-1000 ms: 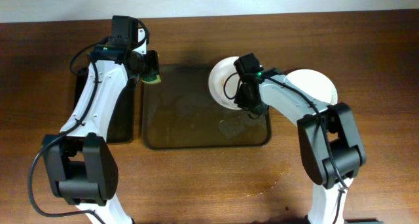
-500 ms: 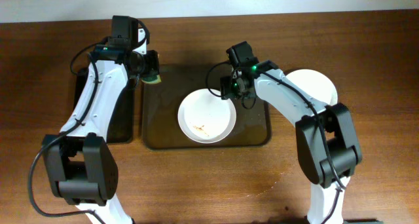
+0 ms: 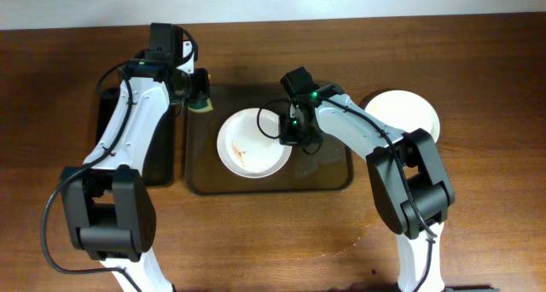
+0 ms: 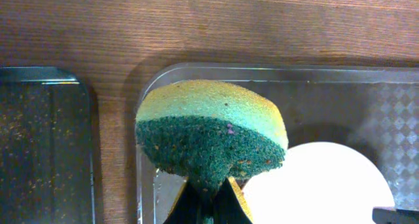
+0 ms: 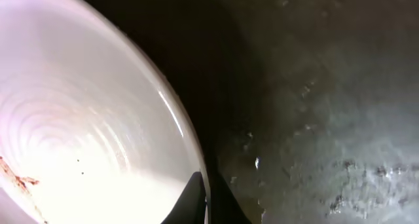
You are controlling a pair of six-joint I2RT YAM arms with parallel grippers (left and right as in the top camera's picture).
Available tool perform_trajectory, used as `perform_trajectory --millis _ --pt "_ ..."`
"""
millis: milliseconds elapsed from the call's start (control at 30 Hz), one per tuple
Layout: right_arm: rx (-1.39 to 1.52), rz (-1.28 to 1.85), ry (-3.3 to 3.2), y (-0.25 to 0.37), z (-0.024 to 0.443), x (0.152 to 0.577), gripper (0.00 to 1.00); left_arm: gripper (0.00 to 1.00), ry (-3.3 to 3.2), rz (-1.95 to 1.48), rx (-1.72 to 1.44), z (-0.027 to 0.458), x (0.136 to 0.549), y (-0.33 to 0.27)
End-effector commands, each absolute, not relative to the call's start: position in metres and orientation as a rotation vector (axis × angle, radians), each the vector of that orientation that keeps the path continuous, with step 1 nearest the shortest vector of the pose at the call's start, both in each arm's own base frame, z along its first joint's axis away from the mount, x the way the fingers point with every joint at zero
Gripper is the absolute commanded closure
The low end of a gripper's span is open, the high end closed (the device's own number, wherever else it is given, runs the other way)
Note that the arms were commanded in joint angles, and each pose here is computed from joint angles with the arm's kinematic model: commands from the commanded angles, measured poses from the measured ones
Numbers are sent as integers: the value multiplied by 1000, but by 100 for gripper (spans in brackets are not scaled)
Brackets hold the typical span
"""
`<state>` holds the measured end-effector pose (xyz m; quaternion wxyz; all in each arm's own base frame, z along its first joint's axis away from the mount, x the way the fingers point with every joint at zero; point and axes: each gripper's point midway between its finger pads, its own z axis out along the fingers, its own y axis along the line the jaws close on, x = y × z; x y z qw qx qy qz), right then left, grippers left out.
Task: Clean dirty plates on tray and stack at the side
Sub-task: 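Scrub the last plate with the sponge in the left gripper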
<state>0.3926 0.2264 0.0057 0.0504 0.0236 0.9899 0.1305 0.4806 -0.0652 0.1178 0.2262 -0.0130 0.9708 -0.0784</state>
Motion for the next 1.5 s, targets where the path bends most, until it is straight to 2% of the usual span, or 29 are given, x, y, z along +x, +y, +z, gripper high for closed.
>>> perform_trajectory --millis 0,333,467,567,667,767,833,1000,1067,1167,1233,1400,1467 --pt "357 251 3044 210 -19 388 96 100 2680 -253 16 115 479 -80" --pt "463 266 3012 199 -18 399 96 99 2730 -322 192 93 464 -118" --pt "471 271 3004 197 -18 402 96 100 2840 -350 283 41 449 -149" --pt "465 272 3004 197 -18 402 96 99 2926 -341 292 8 439 -151" --pt "459 276 2999 198 -17 403 96 99 3083 -463 313 -1 398 -163" --pt "459 277 2998 198 -17 403 96 99 3094 -725 547 9 366 -191" --pt "457 277 2999 198 -17 403 96 100 3033 -690 553 7 381 -191" --pt "429 280 3002 198 -17 403 96 99 2732 -198 393 8 483 -153" --pt "429 280 3003 198 -17 403 96 100 2727 -50 330 8 490 -135" --pt "429 280 3003 198 -17 403 96 100 2900 123 268 -4 452 -106" --pt "418 286 3006 199 -17 403 96 99 3036 -16 312 -10 418 -121" --pt "393 300 3011 201 -17 402 96 99 2864 -975 634 24 389 -225" --pt "392 305 3011 202 -17 402 96 100 2791 -955 671 26 401 -235"
